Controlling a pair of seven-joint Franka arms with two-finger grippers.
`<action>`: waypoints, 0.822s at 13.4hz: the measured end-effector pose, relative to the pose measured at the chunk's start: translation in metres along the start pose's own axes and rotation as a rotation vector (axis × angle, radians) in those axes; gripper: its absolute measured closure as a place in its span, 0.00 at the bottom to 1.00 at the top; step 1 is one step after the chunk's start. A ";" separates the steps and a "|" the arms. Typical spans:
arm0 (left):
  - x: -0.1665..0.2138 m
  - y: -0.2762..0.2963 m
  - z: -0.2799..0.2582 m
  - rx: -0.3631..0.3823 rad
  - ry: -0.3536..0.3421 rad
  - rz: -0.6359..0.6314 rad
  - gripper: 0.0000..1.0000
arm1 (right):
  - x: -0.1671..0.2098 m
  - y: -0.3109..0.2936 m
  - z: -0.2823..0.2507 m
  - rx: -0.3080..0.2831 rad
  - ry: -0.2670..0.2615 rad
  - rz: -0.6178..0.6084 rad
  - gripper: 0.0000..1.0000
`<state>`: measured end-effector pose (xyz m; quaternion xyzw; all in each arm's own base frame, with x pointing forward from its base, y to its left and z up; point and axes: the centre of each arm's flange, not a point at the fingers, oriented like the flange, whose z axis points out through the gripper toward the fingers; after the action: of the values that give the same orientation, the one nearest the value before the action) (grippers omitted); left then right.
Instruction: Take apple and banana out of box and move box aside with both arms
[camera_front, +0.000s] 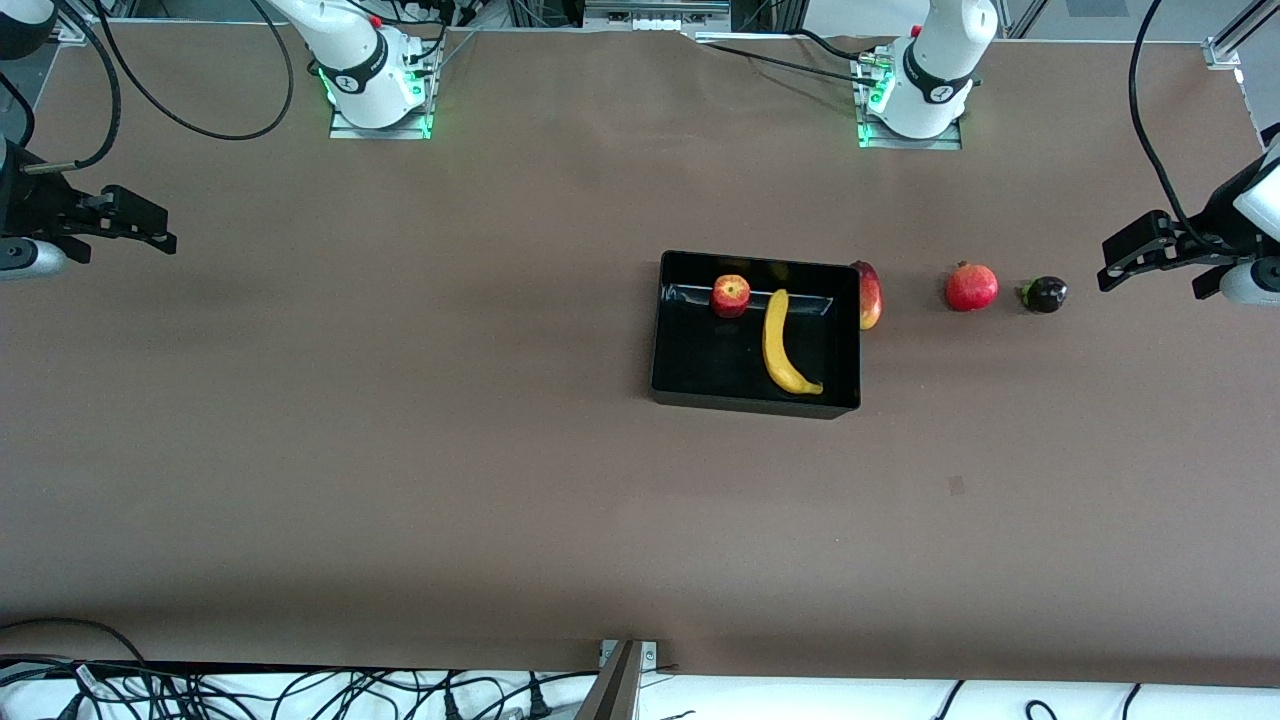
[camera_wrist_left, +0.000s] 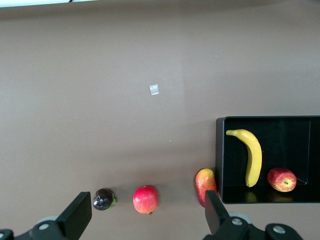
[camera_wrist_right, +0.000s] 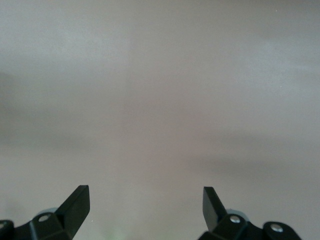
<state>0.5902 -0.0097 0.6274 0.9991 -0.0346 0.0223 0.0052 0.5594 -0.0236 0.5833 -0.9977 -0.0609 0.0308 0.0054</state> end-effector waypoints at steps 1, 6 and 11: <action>0.000 0.000 0.001 0.000 -0.002 0.000 0.00 | 0.000 0.000 0.000 0.000 0.000 0.000 0.00; 0.000 0.000 0.002 0.000 -0.006 0.000 0.00 | 0.000 0.000 0.000 0.000 0.000 0.000 0.00; 0.000 0.000 0.003 0.000 -0.006 0.000 0.00 | 0.000 0.000 0.000 0.000 0.000 0.000 0.00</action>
<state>0.5900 -0.0097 0.6248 0.9992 -0.0346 0.0194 0.0052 0.5594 -0.0236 0.5833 -0.9977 -0.0609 0.0308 0.0054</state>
